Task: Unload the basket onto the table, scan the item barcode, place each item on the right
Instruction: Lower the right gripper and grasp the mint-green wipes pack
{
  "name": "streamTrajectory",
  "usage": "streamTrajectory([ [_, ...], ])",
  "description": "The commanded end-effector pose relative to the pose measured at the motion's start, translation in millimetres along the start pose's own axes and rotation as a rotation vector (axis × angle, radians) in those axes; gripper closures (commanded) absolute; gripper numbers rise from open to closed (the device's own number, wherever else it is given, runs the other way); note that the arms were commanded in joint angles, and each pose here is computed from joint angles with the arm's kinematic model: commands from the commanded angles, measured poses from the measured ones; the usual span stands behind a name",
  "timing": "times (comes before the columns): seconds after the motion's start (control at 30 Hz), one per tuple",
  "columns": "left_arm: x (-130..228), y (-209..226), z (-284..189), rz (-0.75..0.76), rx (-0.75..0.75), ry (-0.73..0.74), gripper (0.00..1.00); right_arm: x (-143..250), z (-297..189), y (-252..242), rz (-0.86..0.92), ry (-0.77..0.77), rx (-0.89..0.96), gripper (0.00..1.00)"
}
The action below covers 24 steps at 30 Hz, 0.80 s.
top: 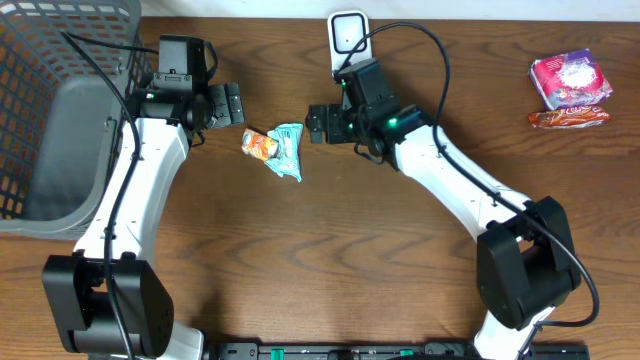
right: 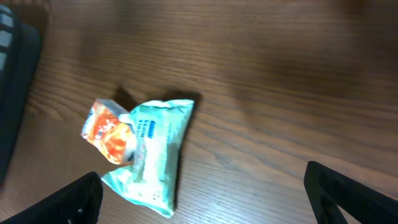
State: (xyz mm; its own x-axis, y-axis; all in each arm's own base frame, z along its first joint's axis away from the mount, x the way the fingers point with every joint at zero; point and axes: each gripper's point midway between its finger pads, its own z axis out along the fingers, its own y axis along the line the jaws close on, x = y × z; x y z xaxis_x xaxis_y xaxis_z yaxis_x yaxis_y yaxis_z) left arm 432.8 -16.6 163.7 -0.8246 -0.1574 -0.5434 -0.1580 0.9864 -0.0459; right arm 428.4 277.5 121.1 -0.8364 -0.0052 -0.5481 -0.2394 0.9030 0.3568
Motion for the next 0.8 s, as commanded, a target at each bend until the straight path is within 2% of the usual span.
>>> streamTrajectory([
  [0.0, 3, 4, 4, 0.007, -0.015, 0.012, 0.02, 8, 4, 9, -0.024, 0.003, -0.015, 0.01],
  [0.23, 3, 4, 4, 0.007, -0.015, 0.012, 0.02, 10, 6, 29, -0.056, -0.017, -0.051, 0.03],
  [0.37, 3, 4, 4, 0.007, -0.015, 0.012, 0.02, 11, 14, 40, -0.074, -0.037, -0.07, 0.09],
  [0.43, 3, 4, 4, 0.007, -0.015, 0.012, 0.02, 14, 23, 44, -0.064, -0.038, -0.08, 0.12],
  [0.77, 3, 4, 4, 0.007, -0.015, 0.012, 0.02, 54, 83, 36, -0.041, 0.044, -0.061, 0.16],
])
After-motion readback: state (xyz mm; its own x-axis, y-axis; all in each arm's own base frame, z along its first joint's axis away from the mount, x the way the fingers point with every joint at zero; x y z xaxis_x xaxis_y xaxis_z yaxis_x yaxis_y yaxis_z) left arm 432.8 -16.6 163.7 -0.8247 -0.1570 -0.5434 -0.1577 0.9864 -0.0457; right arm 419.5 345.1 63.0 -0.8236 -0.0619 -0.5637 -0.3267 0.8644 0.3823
